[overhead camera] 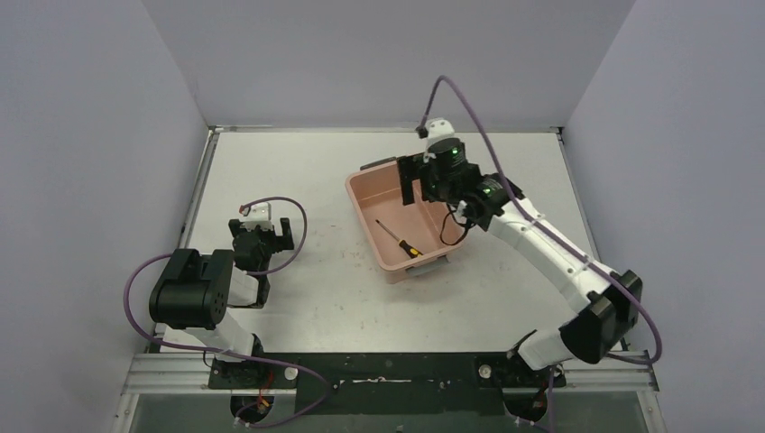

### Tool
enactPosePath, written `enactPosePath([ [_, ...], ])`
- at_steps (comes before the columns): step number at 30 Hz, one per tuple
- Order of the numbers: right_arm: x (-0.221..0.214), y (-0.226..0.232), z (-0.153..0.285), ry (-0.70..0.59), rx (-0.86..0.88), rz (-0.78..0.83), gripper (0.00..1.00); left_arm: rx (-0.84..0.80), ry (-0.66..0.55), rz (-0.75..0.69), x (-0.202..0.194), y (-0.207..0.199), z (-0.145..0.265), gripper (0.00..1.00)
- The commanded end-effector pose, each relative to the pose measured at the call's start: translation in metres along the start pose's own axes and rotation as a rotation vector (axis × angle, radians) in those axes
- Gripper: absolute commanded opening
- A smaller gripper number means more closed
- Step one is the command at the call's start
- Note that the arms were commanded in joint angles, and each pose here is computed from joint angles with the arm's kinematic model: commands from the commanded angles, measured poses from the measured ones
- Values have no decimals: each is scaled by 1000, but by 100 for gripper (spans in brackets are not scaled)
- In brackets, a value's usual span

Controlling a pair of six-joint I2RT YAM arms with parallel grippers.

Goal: Put the screwdriver in the bin

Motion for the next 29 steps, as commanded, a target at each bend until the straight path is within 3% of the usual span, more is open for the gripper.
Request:
enactPosePath([
  [1,14,-68,31,-183,-190,-67,100,-22,-82,11,20,-6,-6,97],
  [11,-99,-175,43,-288,-519,-209,100,-22,-83,11,21,-6,-6,97],
  [20,-182,-178,16,-298,-564,-301,100,-21,-83,11,21,-6,-6,97],
  [29,-196,-175,2,-312,-551,-306,100,-19,-82,10,20,-6,-6,97],
])
Point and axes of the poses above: each gripper's point midway between its finger pads, its own z axis back along the fingers, its own y axis along the line the jaws close on, x = y × z, the point moved 5 cm from there along z, back along the fingers, and after that the axes turned 14 degrees about z, right-handed, at the moved point
